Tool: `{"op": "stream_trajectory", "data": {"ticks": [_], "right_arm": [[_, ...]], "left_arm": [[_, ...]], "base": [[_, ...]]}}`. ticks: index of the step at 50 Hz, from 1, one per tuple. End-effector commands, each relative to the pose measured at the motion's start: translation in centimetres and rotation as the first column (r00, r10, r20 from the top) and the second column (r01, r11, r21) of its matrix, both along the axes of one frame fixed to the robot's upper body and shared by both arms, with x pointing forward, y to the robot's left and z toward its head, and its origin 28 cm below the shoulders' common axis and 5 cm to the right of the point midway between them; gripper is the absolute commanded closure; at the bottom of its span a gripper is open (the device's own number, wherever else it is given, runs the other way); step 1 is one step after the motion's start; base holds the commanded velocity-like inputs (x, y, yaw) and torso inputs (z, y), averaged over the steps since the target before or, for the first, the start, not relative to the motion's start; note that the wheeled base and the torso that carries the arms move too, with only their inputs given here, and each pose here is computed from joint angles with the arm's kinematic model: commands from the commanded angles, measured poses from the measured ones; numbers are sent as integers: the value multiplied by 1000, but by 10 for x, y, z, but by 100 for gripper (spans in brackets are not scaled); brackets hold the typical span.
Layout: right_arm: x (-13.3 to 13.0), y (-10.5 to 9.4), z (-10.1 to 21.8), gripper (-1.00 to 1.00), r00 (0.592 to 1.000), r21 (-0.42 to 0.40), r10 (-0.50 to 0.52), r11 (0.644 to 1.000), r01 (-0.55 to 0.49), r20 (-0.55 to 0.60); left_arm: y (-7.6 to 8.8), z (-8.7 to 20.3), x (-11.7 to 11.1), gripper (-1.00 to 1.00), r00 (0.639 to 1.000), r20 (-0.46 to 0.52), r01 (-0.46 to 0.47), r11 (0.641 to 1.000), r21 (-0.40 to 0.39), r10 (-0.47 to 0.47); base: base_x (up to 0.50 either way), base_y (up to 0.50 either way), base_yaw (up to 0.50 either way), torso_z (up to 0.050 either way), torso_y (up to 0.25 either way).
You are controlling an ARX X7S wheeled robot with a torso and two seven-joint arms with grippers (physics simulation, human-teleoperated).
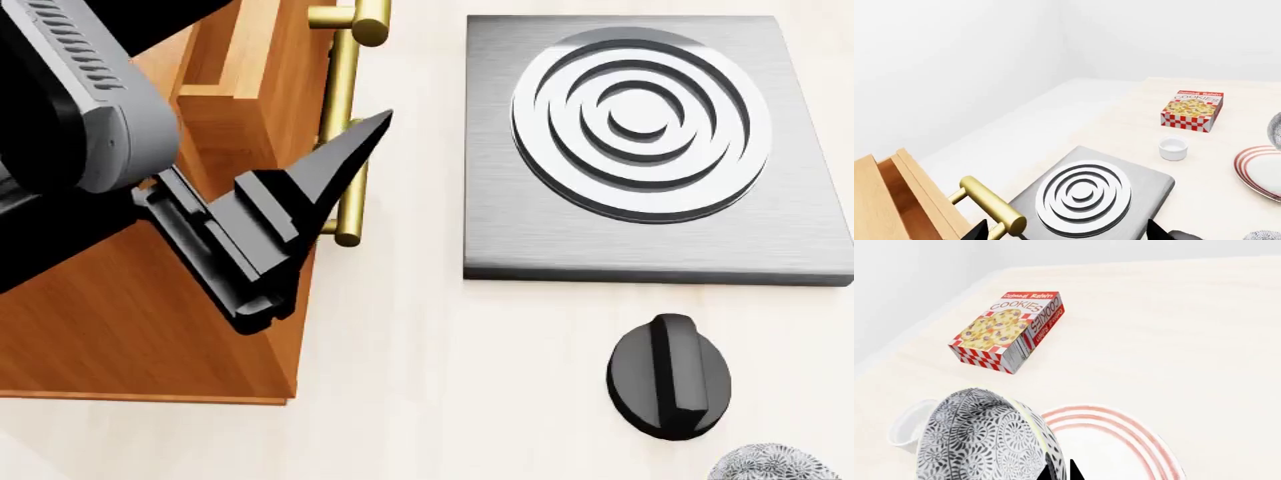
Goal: Pick the akita bowl on the wooden cabinet and place it on the plate.
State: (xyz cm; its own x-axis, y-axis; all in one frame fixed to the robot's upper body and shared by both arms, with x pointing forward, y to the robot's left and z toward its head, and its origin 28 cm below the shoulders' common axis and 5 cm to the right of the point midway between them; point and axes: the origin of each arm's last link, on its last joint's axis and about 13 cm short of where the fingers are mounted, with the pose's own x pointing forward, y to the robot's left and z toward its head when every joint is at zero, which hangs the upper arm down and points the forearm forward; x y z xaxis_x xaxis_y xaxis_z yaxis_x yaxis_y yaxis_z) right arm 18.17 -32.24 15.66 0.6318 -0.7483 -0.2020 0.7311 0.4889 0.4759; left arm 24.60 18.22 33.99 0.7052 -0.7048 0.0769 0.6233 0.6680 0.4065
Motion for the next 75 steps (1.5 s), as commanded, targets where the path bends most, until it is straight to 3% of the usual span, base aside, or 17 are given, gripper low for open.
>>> {"op": "stream_trajectory", "data": {"ticks": [1,40,75], "right_arm": [[0,-3,0,100,1000,-11,-10,1000,10,8],[6,-10,-7,100,999,-3,-32,999,32,-9],[15,-7,-19,100,999,17,10,1000,-9,-41]], "left_arm": [[-5,9,-15,-100,999,36,33,999,8,-33],[-5,9,-20,-100,998,36,51,999,0,-51],[-5,3,-15,-100,999,15,45,999,-4,-45]], "base": [[0,0,0,0,0],[0,0,0,0,0],[0,0,0,0,0]]}}
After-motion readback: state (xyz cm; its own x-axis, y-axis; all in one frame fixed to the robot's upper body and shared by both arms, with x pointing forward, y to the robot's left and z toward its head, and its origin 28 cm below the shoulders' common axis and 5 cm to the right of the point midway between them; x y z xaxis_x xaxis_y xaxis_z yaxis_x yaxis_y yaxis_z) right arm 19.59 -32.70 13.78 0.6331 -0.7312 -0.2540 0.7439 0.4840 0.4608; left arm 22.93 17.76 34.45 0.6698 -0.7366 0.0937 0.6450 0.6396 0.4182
